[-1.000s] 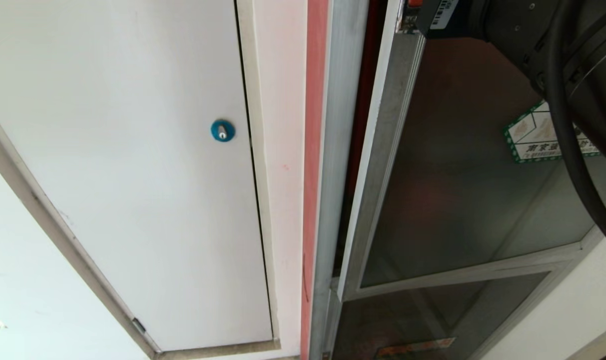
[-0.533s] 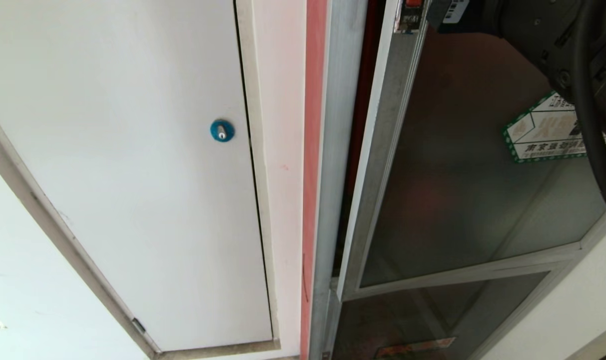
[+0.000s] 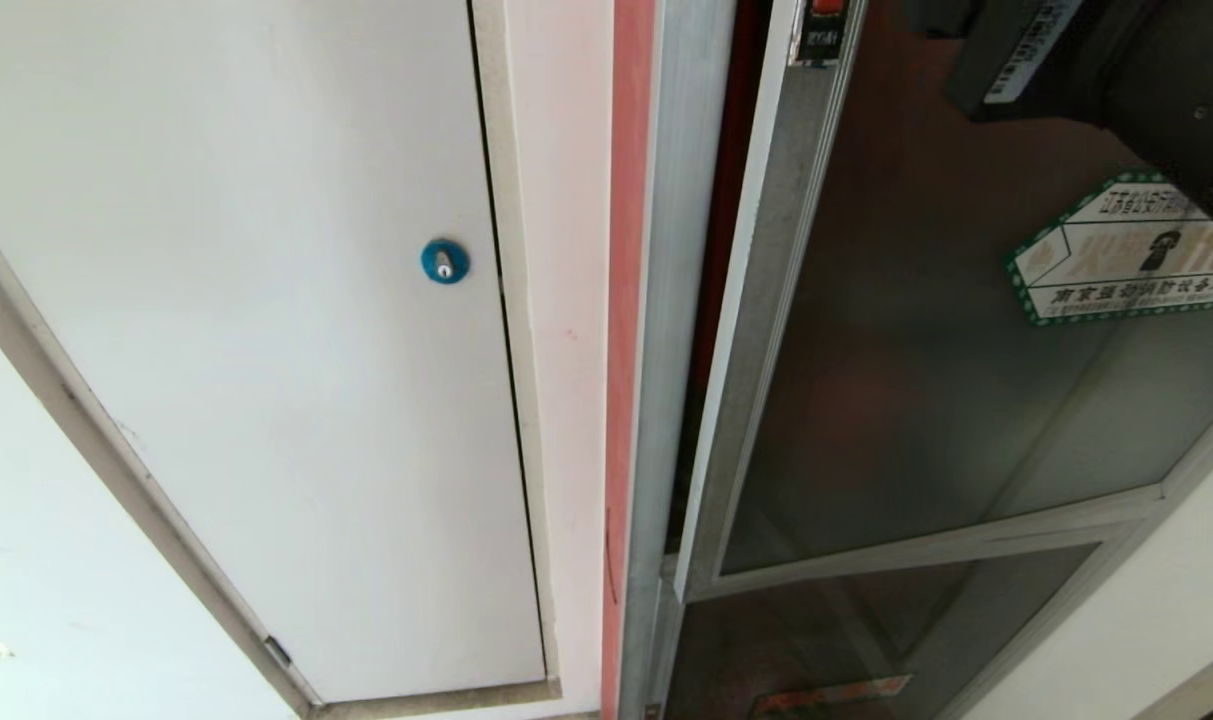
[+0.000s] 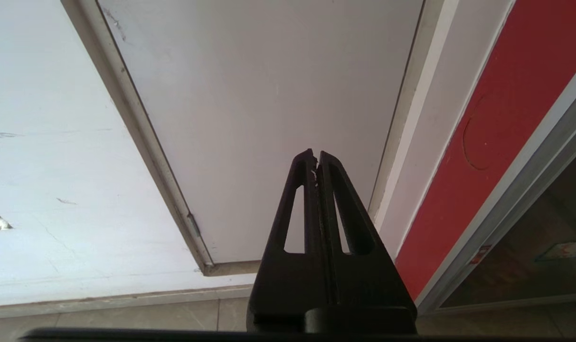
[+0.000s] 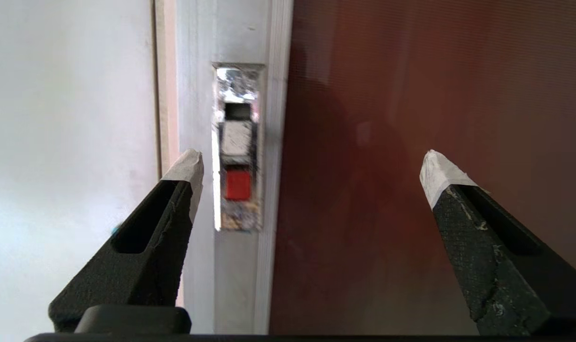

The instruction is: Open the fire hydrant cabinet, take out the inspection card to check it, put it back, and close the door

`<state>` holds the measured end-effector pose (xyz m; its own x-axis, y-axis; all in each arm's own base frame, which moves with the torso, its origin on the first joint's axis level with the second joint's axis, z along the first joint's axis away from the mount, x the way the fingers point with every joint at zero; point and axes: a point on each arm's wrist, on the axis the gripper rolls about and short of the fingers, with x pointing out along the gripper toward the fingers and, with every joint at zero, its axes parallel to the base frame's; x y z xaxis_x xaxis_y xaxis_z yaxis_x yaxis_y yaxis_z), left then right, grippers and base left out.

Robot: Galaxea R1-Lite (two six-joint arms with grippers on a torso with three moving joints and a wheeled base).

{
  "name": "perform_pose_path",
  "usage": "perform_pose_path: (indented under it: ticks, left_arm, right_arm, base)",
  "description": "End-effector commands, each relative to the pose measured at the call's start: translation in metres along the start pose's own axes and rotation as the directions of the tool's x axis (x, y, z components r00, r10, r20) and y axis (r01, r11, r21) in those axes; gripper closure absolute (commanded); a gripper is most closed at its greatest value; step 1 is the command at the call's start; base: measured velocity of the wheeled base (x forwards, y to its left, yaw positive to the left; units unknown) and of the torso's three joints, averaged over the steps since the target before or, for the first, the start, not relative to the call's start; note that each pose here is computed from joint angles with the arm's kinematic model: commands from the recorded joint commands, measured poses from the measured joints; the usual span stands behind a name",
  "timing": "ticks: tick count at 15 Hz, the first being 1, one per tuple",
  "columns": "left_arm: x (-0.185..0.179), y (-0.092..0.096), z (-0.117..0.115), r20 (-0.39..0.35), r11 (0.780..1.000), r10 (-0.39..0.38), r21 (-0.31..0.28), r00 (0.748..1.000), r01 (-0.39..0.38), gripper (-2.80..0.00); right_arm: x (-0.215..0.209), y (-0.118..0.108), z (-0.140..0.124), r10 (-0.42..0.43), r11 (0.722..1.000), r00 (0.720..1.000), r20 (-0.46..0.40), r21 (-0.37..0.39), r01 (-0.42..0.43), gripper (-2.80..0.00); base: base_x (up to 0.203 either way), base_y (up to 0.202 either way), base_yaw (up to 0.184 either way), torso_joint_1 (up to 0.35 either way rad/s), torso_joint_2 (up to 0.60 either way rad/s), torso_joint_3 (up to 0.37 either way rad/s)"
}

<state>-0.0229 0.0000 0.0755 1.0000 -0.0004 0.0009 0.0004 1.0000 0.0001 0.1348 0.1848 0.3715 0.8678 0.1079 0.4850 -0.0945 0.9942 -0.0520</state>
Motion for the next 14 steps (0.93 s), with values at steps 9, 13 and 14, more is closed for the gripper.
perform_pose_path:
  ticks: [9, 13, 14]
  left_arm:
    - [0.0, 0.0, 0.0, -0.001, 1.0, 0.0, 0.0, 1.0, 0.0, 0.0]
    - [0.0, 0.0, 0.0, -0.001, 1.0, 0.0, 0.0, 1.0, 0.0, 0.0]
    - [0.0, 0.0, 0.0, -0.001, 1.0, 0.0, 0.0, 1.0, 0.0, 0.0]
  right_arm:
    - [-0.055, -0.083, 0.018, -0.071, 0.997, 0.998, -0.002, -0.012, 0.071, 0.0]
    - [-0.053, -0.112, 0.02, -0.226, 0.97, 0.974, 0.009, -0.087, 0.226, 0.0]
    - [-0.052, -0.122, 0.019, -0.302, 0.946, 0.953, 0.015, -0.119, 0.301, 0.0]
  base:
    - [0.0, 0.0, 0.0, 0.0, 0.0, 0.0]
    - [0.0, 0.0, 0.0, 0.0, 0.0, 0.0]
    - [0.0, 0.0, 0.0, 0.0, 0.0, 0.0]
